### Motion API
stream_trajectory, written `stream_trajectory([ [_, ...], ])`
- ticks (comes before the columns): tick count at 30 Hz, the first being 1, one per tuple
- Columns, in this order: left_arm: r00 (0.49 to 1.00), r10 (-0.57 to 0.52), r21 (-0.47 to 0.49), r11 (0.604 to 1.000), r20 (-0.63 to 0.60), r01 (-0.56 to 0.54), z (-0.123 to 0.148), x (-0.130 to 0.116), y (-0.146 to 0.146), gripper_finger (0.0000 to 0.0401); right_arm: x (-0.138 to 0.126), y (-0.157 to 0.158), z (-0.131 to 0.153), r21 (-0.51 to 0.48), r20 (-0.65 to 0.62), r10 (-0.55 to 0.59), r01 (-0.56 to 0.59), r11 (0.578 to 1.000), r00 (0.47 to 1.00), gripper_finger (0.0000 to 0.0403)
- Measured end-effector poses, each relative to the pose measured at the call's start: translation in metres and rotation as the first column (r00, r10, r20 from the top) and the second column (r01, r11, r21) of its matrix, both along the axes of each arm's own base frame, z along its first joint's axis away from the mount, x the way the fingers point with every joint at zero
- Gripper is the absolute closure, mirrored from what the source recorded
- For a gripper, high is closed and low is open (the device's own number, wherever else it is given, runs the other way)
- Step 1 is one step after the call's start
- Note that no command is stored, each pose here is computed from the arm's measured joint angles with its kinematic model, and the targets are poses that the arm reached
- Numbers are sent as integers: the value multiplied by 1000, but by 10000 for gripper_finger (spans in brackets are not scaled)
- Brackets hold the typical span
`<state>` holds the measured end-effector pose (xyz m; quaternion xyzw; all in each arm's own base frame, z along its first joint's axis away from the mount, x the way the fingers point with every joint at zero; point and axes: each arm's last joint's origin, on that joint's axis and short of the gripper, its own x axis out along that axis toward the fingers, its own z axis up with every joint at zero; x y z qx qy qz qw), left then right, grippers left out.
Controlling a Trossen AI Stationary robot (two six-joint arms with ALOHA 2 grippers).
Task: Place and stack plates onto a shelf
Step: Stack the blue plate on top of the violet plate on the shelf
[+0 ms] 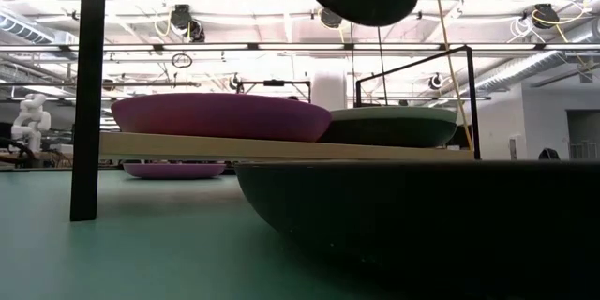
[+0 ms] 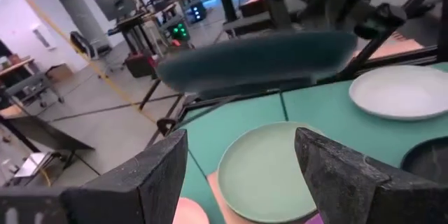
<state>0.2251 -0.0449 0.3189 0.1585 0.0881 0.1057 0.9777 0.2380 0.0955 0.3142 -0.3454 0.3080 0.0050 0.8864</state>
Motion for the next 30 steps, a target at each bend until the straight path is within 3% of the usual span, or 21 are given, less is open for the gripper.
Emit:
stream_trajectory([
  [4, 996, -26, -2, 1000, -83, 26, 12, -1, -7, 133, 6, 6, -7, 42, -28, 42, -41, 998, 999, 403],
  [11, 963, -36, 27, 999, -267, 45, 30, 19, -23, 133, 20, 16, -23, 94, -88, 120, -112, 989, 989, 403],
  [18, 837, -67, 121, 980, -543, 156, 27, 49, -45, 175, 27, 22, -37, 145, -144, 151, -130, 981, 978, 403],
  [23, 769, -161, 83, 960, -618, 268, 28, 70, -62, 211, 28, 24, -37, 178, -134, 168, -144, 974, 977, 403],
  [30, 711, -170, 128, 930, -682, 345, 19, 86, -76, 226, 29, 28, -35, 218, -122, 230, -200, 955, 966, 403],
])
